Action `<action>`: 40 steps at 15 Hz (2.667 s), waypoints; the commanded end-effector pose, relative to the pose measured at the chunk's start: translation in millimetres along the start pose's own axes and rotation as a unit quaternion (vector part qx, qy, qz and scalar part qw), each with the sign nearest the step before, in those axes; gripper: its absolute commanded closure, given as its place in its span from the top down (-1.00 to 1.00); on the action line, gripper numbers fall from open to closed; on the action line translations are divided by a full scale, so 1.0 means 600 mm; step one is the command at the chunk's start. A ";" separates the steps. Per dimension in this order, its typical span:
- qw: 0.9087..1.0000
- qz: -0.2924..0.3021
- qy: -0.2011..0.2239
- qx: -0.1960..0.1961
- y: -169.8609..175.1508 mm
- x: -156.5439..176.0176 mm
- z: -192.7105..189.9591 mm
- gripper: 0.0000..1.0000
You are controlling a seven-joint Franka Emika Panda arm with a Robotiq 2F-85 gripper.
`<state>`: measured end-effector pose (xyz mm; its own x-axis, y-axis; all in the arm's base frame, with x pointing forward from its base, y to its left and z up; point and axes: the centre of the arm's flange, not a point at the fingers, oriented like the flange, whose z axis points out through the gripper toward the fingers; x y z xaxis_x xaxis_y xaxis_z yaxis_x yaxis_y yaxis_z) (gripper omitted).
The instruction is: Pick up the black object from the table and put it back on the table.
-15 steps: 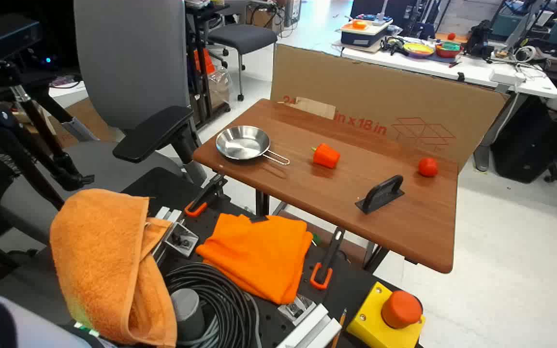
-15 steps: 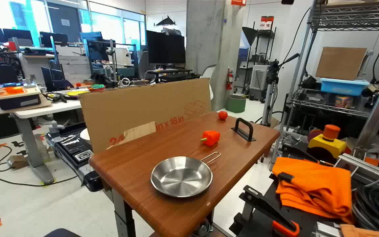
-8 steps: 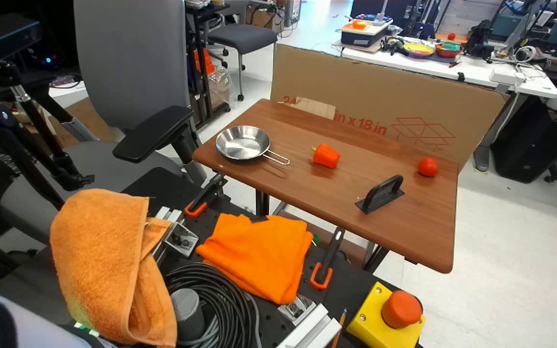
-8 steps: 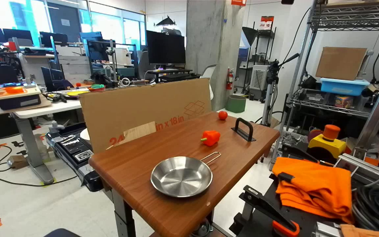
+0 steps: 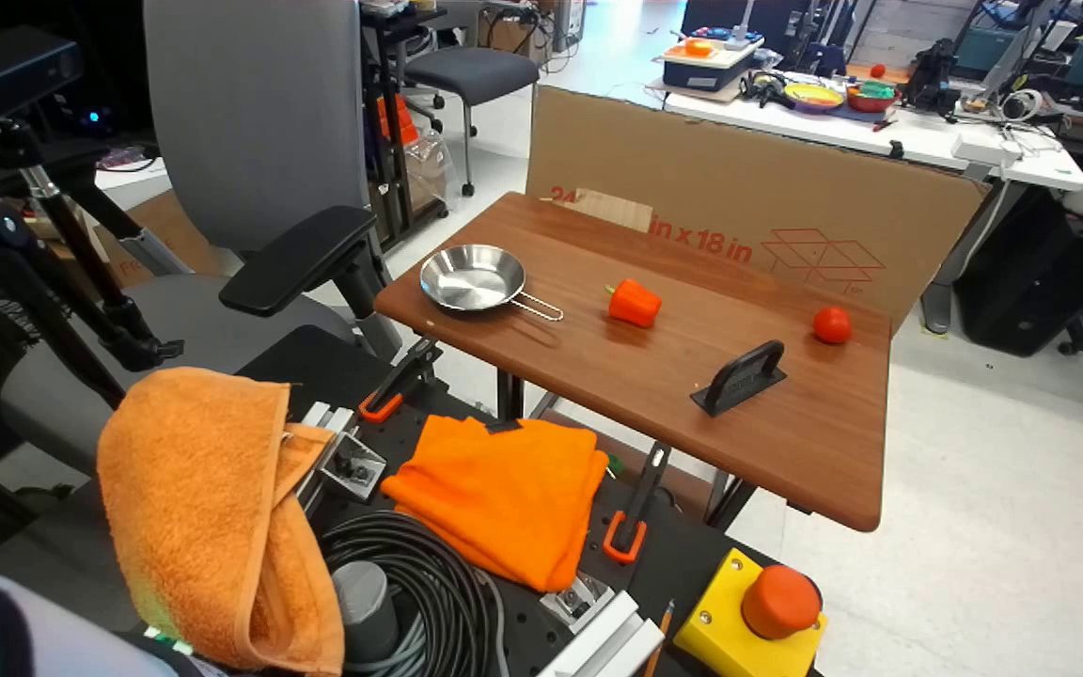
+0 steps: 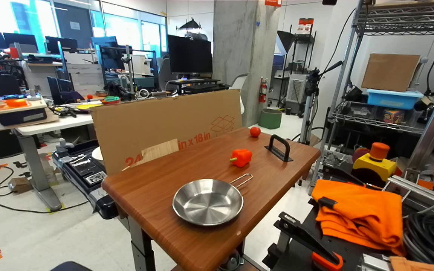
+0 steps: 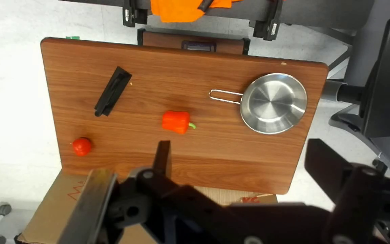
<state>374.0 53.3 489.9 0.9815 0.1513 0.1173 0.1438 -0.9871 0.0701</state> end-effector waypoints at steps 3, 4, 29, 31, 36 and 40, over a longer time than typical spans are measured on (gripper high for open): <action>0.996 0.002 -0.080 0.042 0.010 -0.009 -0.001 1.00; 0.994 0.011 -0.099 0.042 0.015 -0.016 0.000 1.00; 0.992 0.126 0.002 -0.016 0.134 -0.067 -0.050 1.00; 0.992 0.125 0.002 -0.018 0.144 -0.070 -0.050 1.00; 0.996 0.077 0.003 -0.054 0.159 -0.077 -0.051 1.00; 0.997 0.027 0.008 -0.072 0.177 -0.075 -0.043 1.00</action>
<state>342.7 -45.9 520.8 0.9919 0.0358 0.1222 0.0132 -0.9834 0.1812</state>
